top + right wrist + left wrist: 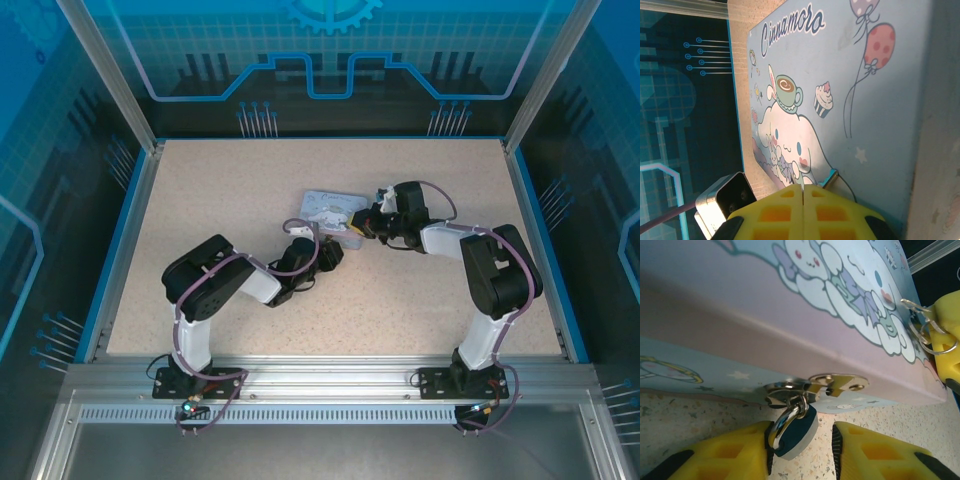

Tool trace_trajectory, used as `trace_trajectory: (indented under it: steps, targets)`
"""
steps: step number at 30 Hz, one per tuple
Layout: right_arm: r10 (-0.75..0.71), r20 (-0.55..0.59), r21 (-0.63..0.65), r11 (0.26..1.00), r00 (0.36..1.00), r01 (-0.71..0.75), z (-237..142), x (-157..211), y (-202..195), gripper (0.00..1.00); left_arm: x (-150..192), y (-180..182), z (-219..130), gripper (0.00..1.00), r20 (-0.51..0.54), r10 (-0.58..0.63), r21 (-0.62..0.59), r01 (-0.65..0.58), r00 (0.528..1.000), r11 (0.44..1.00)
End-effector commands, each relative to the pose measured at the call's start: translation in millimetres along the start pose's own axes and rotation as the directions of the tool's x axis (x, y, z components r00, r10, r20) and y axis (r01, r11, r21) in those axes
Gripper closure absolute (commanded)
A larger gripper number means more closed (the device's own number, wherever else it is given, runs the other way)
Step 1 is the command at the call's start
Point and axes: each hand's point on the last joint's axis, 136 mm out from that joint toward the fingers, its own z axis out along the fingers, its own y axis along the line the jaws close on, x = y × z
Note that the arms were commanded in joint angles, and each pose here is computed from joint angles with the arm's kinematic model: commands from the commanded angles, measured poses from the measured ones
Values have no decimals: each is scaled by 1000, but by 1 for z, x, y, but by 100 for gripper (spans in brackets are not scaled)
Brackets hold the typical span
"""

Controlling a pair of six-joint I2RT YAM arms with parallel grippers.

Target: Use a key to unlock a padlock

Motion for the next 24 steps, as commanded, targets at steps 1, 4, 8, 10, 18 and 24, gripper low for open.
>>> trace_trajectory:
  steps: [1,4,8,10,18,24]
  targets:
    - [8,1,20,1000,1000,-9,1,-5,-9,100,7,13,6,65,-27,7,-45,-8,1000,999]
    - [8,0,20,1000,1000,-8,1,-5,-8,100,8,15,6,67,-32,8,-54,-9,999,999]
    - [9,0,20,1000,1000,-9,1,-5,-9,100,8,15,6,72,-35,10,-57,-12,999,998]
    - [10,0,22,1000,1000,-10,1,-4,-9,100,8,15,6,75,-37,10,-56,-13,999,998]
    - [6,4,17,1000,1000,-6,0,-6,-7,100,5,9,3,84,-41,1,-39,-3,999,999]
    - [18,-3,30,999,1000,-18,0,-6,-9,100,-1,-3,-4,91,-62,-45,-2,45,997,999]
